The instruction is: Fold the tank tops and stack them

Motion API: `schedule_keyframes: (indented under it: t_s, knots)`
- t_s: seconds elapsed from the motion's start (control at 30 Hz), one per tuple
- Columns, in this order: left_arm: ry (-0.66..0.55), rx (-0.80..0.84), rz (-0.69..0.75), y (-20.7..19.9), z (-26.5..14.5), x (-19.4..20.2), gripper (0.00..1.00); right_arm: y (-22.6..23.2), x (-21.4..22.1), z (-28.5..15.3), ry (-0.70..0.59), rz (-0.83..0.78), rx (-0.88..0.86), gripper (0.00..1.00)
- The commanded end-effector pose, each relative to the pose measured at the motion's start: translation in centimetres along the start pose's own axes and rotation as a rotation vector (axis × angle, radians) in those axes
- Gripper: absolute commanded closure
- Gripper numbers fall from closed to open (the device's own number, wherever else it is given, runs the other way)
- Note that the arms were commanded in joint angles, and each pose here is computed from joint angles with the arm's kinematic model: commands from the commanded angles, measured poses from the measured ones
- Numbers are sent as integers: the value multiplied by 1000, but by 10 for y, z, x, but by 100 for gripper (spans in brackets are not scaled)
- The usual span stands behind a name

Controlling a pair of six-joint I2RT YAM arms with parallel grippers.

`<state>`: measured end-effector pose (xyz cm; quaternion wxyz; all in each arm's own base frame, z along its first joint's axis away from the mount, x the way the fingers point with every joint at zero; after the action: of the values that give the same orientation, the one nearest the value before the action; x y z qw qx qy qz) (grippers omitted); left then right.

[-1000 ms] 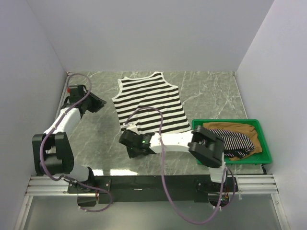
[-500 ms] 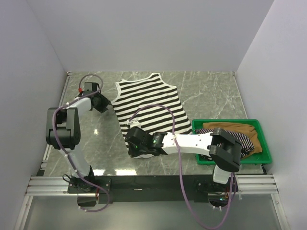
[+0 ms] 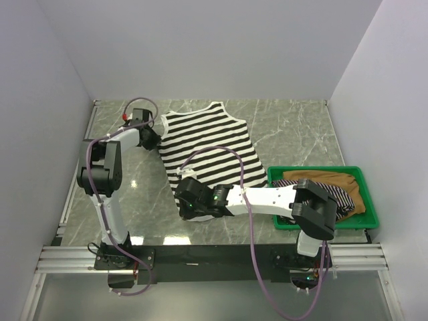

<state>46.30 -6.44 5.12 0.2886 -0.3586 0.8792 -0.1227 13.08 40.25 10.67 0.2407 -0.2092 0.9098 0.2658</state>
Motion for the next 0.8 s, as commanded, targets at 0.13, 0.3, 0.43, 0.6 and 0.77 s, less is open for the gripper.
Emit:
schedule_keyframes:
  t_s: [0.13, 0.3, 0.43, 0.6, 0.77]
  knots:
    - [-39, -172, 86, 17, 11, 5, 90, 7, -11, -17, -57, 2, -42, 100]
    - [-109, -228, 94, 21, 0, -10, 100, 15, -10, -18, -38, 0, -89, 100]
    - [-169, -261, 76, 28, -14, -29, 100, 35, -11, -11, -1, -8, -156, 100]
    - [-210, -319, 20, 54, -27, -53, 100, 71, -25, -3, 20, -25, -258, 100]
    - [-225, -314, -33, 68, -39, -69, 99, 94, -32, 10, 62, -26, -326, 100]
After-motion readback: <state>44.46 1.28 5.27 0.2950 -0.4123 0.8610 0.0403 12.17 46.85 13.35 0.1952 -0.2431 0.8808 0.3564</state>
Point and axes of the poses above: each gripper's point midway between its finger pads, its own z axis out along the fingers, its own y axis along the line the jaws close on, x = y × z, the point moved 3 cm from there along -z, back along the fingers, and after that the axes turned 1 degree about -z, right-handed, at the moved point
